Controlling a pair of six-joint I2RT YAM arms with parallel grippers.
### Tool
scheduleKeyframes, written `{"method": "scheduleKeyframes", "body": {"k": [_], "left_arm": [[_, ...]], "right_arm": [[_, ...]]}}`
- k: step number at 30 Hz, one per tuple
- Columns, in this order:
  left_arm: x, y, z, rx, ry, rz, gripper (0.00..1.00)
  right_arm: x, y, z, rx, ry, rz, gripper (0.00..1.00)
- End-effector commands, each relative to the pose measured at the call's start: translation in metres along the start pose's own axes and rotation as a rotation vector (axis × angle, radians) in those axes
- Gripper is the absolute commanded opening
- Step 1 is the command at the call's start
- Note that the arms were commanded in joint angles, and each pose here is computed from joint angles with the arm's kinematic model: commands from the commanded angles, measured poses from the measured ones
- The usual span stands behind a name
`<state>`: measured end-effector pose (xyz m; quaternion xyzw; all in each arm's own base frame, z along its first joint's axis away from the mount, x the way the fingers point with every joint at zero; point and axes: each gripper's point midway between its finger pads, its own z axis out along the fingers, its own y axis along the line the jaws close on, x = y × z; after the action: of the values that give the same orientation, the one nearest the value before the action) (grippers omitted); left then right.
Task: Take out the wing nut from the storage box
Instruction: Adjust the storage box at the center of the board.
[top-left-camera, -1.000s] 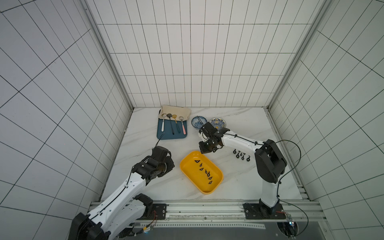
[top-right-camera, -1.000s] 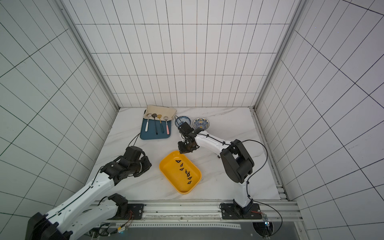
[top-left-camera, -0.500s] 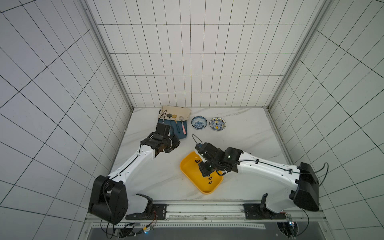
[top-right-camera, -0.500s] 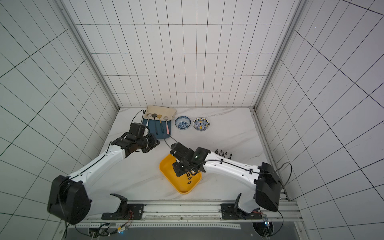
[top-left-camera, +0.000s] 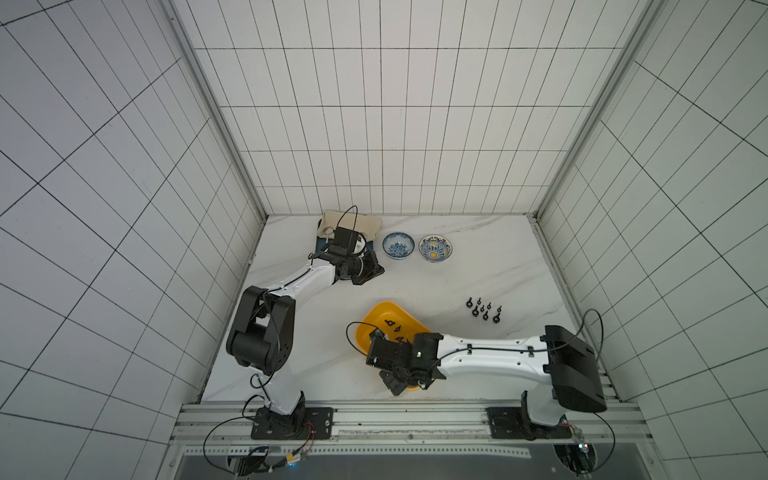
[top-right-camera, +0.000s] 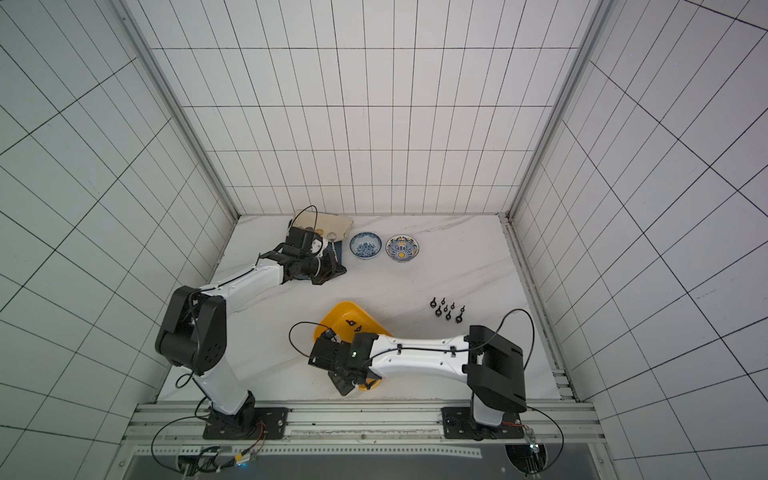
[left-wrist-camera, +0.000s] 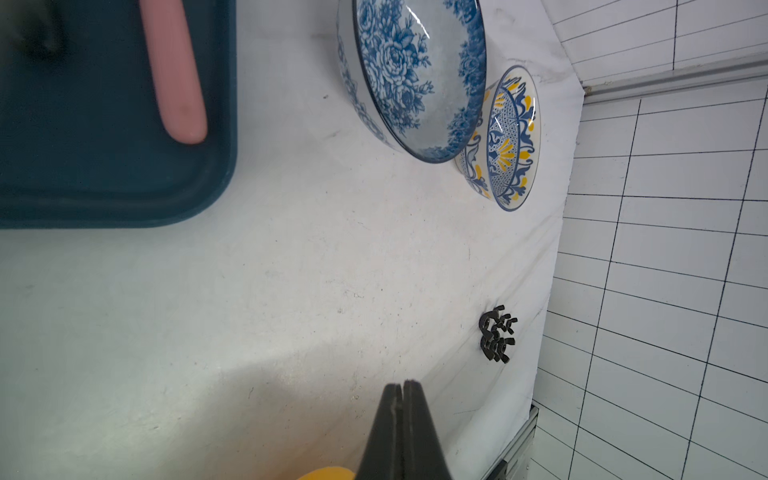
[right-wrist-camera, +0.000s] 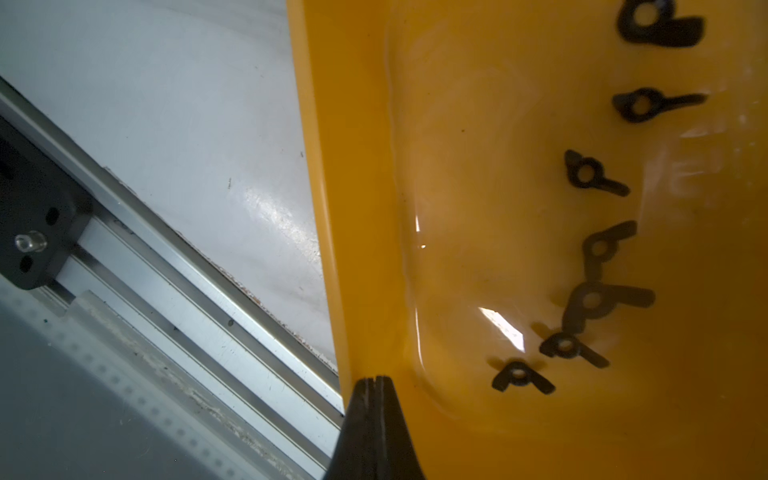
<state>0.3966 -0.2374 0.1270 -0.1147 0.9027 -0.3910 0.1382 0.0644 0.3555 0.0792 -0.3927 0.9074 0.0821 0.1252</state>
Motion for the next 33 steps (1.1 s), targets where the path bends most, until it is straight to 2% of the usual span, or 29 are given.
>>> {"method": "scheduleKeyframes", "body": {"k": [1,8,12,16,20,24,28,33], "left_arm": [[0.0,-0.025,0.004,0.051,0.015,0.078,0.0],[0.007,-0.032,0.006,0.019,0.031,0.121,0.0],[0.014,-0.037,0.019,0.028,0.09,0.147,0.0],[0.03,-0.046,0.032,0.062,0.164,0.165,0.0],[0.05,-0.049,0.045,0.077,0.233,0.192,0.0],[0.061,-0.045,0.052,0.071,0.256,0.204,0.0],[0.066,-0.043,0.055,0.076,0.28,0.201,0.0],[0.069,-0.038,0.057,0.071,0.29,0.201,0.0]], "right_arm": [[0.004,-0.022,-0.006,0.091,-0.02,0.01,0.0],[-0.013,-0.06,-0.045,0.137,-0.116,0.07,0.0],[-0.008,-0.048,-0.061,0.084,-0.122,0.046,0.0],[0.009,-0.004,-0.046,-0.024,-0.085,-0.07,0.0],[0.022,0.036,-0.031,-0.053,-0.039,-0.219,0.0],[0.029,0.056,-0.018,-0.076,0.001,-0.255,0.0],[0.035,0.047,-0.005,-0.04,0.024,-0.228,0.0],[0.048,0.009,0.006,0.055,0.068,-0.146,0.0]]}}
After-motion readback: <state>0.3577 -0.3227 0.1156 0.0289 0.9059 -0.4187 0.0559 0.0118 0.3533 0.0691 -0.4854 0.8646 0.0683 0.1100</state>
